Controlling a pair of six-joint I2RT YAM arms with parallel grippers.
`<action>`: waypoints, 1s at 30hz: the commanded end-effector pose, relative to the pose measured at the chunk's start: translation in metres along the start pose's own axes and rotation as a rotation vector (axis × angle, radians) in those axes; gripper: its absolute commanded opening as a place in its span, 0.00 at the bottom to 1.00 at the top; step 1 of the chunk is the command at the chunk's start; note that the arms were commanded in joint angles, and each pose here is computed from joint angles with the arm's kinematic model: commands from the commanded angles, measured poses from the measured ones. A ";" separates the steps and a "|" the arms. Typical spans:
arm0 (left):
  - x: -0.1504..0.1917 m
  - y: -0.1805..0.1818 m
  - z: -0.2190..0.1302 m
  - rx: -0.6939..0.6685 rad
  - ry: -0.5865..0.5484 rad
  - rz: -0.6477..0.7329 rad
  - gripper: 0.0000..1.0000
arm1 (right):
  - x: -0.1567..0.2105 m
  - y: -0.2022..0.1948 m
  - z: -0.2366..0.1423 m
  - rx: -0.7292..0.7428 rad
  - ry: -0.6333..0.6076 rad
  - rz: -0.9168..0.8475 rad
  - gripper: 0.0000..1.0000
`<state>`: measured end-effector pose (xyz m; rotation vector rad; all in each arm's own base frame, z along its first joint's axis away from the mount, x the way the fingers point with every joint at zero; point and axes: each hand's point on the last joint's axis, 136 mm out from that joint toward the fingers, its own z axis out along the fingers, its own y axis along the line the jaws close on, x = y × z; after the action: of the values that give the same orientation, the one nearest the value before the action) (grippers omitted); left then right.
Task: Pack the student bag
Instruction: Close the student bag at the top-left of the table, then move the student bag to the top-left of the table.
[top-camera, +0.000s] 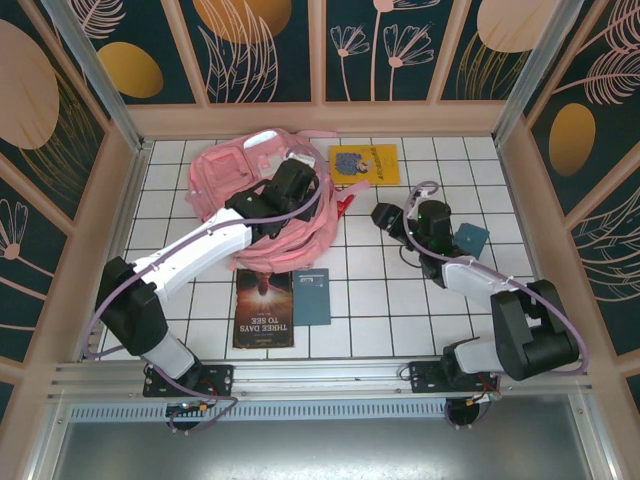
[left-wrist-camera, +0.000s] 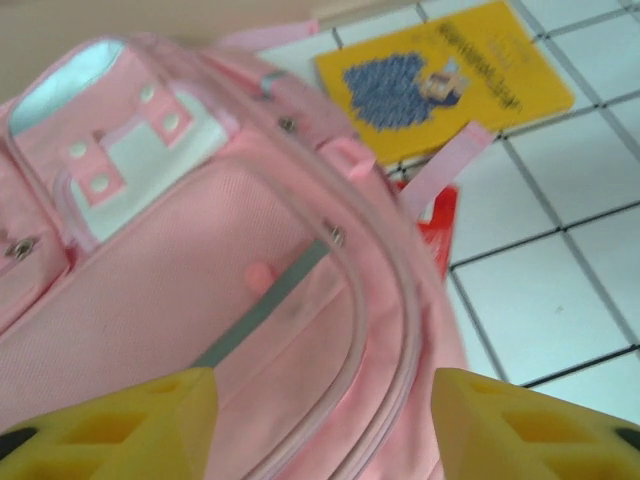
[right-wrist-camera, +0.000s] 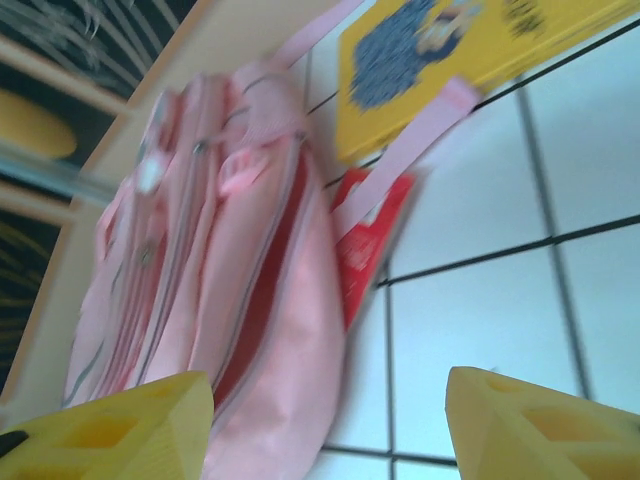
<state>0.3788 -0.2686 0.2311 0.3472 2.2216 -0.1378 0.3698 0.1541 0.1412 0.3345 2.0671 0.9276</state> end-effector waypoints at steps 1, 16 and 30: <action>-0.034 -0.018 0.000 0.067 -0.063 -0.049 0.66 | -0.019 -0.013 0.001 0.010 -0.041 -0.014 0.63; -0.094 -0.067 0.155 0.025 -0.107 -0.165 0.66 | -0.020 -0.003 -0.061 -0.053 -0.106 -0.007 0.72; -0.049 -0.054 0.267 0.168 -0.061 -0.478 0.72 | -0.014 0.014 -0.111 -0.098 -0.175 0.007 0.93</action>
<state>0.5920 -0.3692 0.1217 -0.0688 2.1886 -0.4621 0.2955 0.1036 0.2210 0.3120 1.8059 0.9645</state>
